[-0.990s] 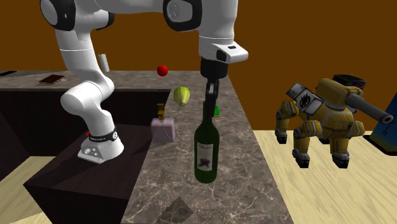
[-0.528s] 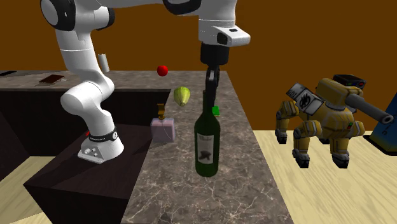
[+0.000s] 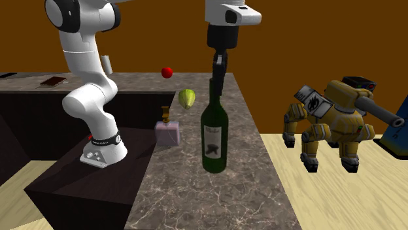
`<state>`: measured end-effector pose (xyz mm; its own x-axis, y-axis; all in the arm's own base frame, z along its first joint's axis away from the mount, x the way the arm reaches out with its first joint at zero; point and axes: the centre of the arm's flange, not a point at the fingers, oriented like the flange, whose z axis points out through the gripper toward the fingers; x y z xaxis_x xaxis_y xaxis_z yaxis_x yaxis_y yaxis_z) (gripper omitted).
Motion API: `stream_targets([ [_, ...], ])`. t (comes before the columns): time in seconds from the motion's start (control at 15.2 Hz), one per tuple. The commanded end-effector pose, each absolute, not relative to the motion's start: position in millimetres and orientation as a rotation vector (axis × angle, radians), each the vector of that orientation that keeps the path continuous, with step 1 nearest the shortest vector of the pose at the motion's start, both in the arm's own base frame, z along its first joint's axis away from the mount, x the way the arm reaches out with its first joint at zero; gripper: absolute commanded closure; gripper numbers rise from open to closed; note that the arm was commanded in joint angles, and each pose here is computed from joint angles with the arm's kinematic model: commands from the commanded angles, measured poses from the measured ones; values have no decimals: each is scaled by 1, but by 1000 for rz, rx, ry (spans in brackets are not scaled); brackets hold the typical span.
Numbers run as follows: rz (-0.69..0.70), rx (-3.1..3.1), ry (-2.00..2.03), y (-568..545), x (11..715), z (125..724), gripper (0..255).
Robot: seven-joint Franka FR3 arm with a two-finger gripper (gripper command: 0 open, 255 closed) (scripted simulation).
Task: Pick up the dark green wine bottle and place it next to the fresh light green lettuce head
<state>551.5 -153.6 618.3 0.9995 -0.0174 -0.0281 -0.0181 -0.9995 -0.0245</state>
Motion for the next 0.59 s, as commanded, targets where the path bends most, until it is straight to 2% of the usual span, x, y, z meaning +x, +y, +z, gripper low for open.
stream_targets([
  [0.0,43,-3116,27,-155,550,629,255],
  [0.53,43,-3116,27,-129,544,657,255],
])
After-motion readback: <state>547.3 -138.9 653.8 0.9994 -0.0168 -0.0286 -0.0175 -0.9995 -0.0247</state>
